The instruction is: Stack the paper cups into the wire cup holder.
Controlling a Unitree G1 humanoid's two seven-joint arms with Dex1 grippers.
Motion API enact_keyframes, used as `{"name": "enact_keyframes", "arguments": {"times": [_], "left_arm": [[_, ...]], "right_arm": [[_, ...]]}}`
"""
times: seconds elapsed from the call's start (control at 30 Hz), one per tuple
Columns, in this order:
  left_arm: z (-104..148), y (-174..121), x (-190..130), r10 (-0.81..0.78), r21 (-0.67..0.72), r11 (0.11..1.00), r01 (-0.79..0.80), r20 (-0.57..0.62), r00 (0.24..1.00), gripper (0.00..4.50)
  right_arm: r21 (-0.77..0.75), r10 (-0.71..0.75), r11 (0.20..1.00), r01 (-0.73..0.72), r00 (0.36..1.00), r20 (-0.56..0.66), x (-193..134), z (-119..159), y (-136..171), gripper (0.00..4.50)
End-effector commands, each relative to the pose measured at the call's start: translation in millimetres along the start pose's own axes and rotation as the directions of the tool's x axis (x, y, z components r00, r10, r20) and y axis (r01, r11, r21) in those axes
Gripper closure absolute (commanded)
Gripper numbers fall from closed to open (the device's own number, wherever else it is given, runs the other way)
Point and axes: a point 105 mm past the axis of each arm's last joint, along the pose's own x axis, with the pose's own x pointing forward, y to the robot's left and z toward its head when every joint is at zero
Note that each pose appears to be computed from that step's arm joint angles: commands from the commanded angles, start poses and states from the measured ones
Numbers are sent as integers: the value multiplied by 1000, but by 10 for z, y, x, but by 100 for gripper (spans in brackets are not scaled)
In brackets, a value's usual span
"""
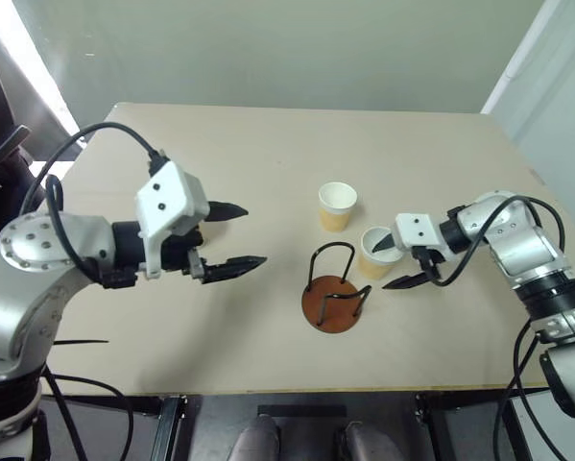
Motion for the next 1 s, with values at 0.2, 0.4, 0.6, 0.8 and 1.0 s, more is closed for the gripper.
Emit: {"name": "enact_keyframes", "arguments": {"times": [0.2, 0.4, 0.6, 0.8, 1.0], "left_arm": [[32, -30, -41, -21, 18, 1000, 21, 1, 1000, 41], [55, -15, -39, -55, 25, 998, 55, 10, 998, 41], [-6, 9, -16, -80, 35, 996, 81, -10, 997, 41], [-27, -45, 72, -130, 45, 991, 130, -6, 992, 41], [-35, -67, 74, -133, 49, 990, 133, -16, 991, 41]], "right_arm": [[-92, -54, 994, 54, 999, 9, -147, 174, -119, 391], [-81, -52, 995, 62, 991, 123, -576, 496, -69, 448], [-152, -91, 977, 148, 940, 329, -1189, 1227, -55, 448], [-151, 96, 988, -37, 909, 405, -861, 1527, 254, 448], [-121, 159, 985, -122, 914, 374, -546, 1409, 424, 448]]}}
